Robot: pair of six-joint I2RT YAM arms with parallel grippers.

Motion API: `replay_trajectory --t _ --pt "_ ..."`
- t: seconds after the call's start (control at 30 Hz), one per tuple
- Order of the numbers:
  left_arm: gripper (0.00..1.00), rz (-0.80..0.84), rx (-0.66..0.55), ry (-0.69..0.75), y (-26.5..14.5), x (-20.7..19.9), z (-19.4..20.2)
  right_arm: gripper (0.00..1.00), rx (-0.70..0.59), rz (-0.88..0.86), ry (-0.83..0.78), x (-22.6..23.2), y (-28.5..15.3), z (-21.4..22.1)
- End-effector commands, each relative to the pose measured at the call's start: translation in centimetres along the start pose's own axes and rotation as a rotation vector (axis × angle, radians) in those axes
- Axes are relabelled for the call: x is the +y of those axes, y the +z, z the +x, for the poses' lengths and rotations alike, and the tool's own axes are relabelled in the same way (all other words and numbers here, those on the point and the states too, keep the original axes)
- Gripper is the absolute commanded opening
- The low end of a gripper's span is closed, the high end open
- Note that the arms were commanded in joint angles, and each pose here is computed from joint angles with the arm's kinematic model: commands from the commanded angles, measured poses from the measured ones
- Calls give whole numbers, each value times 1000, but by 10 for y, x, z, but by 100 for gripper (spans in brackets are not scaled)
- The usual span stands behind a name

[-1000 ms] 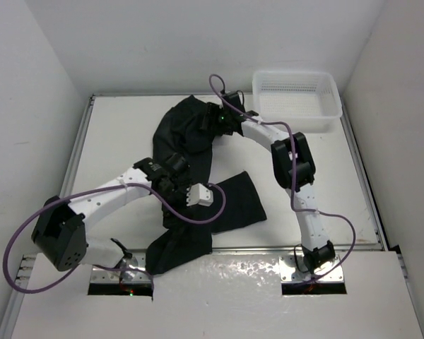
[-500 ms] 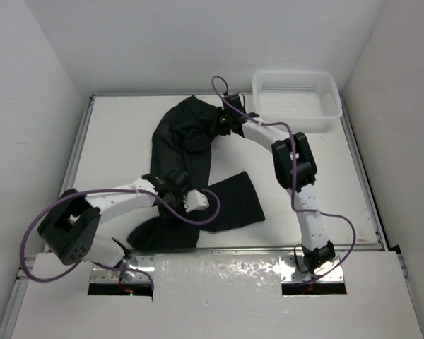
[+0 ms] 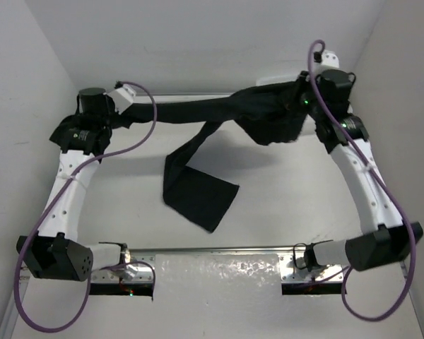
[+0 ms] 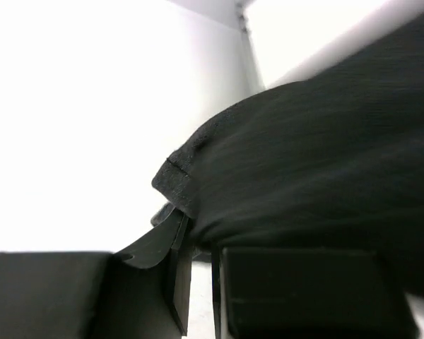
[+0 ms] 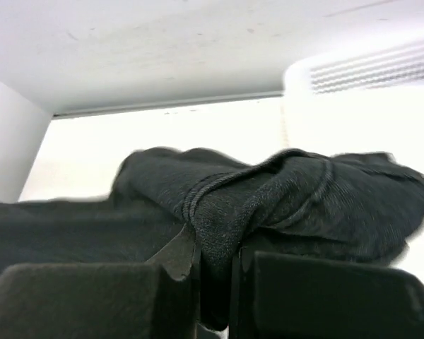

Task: Fold and stack the trousers
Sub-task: Flatten the trousers out

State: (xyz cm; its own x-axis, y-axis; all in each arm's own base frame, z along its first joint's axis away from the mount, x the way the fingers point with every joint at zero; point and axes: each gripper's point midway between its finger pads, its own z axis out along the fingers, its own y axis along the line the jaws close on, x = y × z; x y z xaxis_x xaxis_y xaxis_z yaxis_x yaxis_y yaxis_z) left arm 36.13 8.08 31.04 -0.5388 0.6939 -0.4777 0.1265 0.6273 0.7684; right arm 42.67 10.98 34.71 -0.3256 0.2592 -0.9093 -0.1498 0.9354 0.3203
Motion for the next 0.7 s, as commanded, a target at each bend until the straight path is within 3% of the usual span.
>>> replay_trajectory --t 0.0,0.07,0.17,0.5,0.6,0.67 --pt "0 -172 35 -17 1 69 3 0 70 114 -66 -45 -20 23" --pt "0 -205 45 -43 8 98 6 0 49 136 -94 -51 -36 17" --pt "0 -204 25 -28 11 107 -1 0 41 109 -100 -48 -39 16" --pt "0 -118 -7 77 31 84 -3 0 97 61 -88 -39 -16 12" --pt "0 -8 31 118 17 67 10 0 219 140 -62 -51 -43 41" --pt "0 185 48 232 12 14 38 5 384 224 23 -74 -64 120"
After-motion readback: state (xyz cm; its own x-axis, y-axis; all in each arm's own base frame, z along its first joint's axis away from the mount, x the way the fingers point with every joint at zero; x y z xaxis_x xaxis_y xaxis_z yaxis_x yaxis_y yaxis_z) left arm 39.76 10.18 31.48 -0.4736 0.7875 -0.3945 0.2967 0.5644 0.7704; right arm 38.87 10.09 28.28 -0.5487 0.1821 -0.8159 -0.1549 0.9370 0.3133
